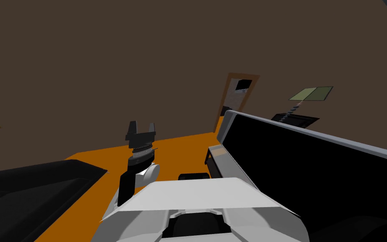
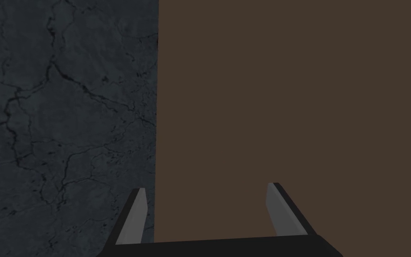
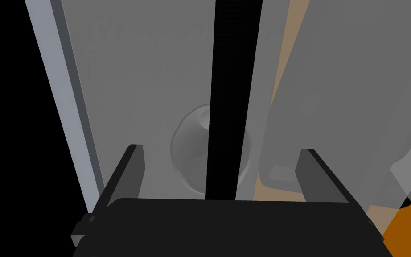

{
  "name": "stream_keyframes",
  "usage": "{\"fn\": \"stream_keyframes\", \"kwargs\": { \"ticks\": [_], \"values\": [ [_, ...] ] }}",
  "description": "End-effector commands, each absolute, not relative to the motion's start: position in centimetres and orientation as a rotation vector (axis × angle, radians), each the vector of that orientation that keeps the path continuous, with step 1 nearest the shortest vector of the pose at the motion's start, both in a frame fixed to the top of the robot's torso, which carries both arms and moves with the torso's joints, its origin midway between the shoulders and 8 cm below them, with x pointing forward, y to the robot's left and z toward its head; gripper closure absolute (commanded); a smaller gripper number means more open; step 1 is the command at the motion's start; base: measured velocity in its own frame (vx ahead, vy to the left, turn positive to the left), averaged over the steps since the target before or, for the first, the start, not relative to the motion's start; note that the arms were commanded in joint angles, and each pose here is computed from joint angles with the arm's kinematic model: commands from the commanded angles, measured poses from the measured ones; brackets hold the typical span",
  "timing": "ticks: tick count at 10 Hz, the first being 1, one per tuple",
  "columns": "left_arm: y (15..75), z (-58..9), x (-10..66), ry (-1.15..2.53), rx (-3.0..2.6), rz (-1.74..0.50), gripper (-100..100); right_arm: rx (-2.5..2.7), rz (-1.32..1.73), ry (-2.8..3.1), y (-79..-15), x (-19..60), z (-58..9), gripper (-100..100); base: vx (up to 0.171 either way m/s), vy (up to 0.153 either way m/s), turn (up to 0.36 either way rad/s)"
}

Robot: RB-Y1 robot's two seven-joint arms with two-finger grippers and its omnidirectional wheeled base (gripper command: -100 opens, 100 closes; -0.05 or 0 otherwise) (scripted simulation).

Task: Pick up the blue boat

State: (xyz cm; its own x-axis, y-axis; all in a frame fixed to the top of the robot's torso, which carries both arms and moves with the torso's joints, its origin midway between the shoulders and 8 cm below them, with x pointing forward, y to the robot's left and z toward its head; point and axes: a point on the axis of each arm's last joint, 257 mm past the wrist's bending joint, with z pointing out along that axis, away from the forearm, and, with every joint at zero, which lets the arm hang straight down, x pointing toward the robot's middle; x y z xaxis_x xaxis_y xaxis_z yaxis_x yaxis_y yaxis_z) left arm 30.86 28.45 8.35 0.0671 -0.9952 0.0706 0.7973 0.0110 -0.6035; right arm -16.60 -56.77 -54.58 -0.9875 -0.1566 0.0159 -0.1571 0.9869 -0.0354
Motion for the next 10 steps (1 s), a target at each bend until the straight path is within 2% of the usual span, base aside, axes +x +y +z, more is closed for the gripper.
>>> {"fn": "stream_keyframes", "kwargs": {
  "ticks": [1, 2, 5, 7, 8, 10],
  "values": [
    [28.4, 8.3, 30.9, 0.433, -0.574, -1.468, 0, 0.246, 0.057, -3.118, -56.8, -16.6, -54.6, 0, 0.0, 0.0, 0.0],
    [28.4, 8.3, 30.9, 0.433, -0.574, -1.468, 0, 0.188, 0.056, -3.124, -55.8, -16.3, -55.7, -100, -0.08, -0.028, 0.271],
    [28.4, 8.4, 30.9, 0.433, -0.573, -1.468, 0, 0.119, 0.053, -3.128, -54.6, -16.0, -57.1, -100, -0.146, -0.039, 0.188],
    [28.4, 8.3, 30.9, 0.433, -0.574, -1.468, 0, 0.111, 0.053, -3.129, -54.5, -15.9, -57.2, -100, -0.046, 0.005, 0.041],
    [28.4, 8.3, 30.9, 0.434, -0.574, -1.468, 0, 0.11, 0.053, -3.128, -54.5, -15.9, -57.2, 100, -0.007, 0.0, -0.004],
    [28.4, 8.3, 30.9, 0.433, -0.574, -1.468, 0, 0.109, 0.048, -3.128, -54.3, -15.9, -57.2, 100, 0.0, 0.0, 0.0]
  ]
}}
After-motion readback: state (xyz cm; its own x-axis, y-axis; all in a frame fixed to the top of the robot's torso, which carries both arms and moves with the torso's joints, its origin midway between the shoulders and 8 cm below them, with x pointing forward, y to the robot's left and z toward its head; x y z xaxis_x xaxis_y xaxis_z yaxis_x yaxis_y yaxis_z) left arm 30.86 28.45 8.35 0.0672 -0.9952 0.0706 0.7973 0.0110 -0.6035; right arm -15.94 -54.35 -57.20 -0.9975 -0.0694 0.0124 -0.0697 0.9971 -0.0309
